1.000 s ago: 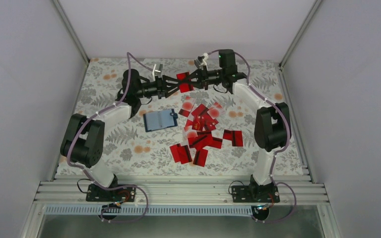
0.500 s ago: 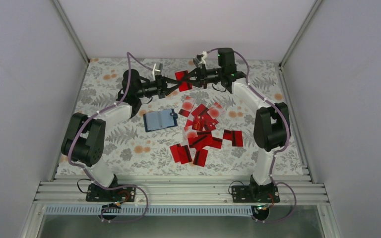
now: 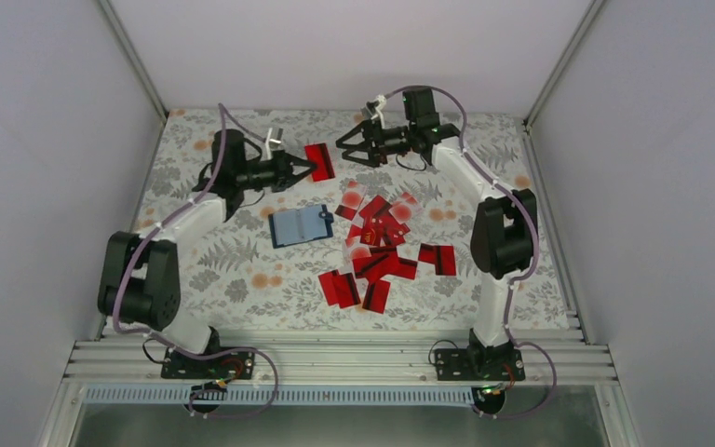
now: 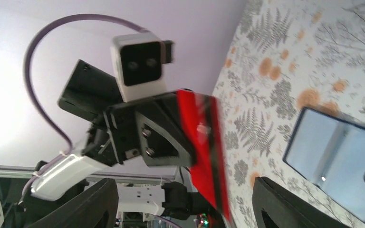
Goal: Put the credit cards into the card holder
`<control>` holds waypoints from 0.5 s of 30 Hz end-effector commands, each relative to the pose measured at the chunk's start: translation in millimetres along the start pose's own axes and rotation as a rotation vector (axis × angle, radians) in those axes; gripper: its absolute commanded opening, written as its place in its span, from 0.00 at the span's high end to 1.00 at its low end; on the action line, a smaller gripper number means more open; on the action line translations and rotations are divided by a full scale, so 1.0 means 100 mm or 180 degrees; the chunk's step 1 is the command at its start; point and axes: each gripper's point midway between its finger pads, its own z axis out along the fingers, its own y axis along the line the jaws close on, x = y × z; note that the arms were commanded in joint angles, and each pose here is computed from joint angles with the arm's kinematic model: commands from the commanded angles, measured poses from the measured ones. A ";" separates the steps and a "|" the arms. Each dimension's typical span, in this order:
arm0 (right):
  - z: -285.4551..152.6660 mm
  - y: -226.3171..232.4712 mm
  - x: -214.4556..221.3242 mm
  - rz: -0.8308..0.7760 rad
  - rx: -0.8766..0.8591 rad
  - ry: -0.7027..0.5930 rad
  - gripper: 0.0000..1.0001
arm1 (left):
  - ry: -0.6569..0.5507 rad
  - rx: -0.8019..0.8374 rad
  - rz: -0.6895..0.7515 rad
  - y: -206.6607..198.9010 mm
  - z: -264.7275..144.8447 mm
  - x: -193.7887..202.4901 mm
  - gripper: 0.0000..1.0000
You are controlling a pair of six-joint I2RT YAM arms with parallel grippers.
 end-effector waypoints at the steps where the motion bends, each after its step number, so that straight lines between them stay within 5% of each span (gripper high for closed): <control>1: 0.08 -0.38 0.24 0.0218 0.0240 0.0109 0.29 | 0.0017 -0.0586 0.0101 0.45 -0.41 0.25 0.98; 7: 0.27 -0.68 0.55 0.0310 0.0436 0.0320 0.32 | 0.0077 -0.1046 -0.0317 1.06 -0.87 0.63 0.98; 15: 0.61 -0.92 0.96 0.0340 0.0461 0.0739 0.41 | 0.0528 -0.1019 -0.0378 1.32 -0.88 0.90 0.98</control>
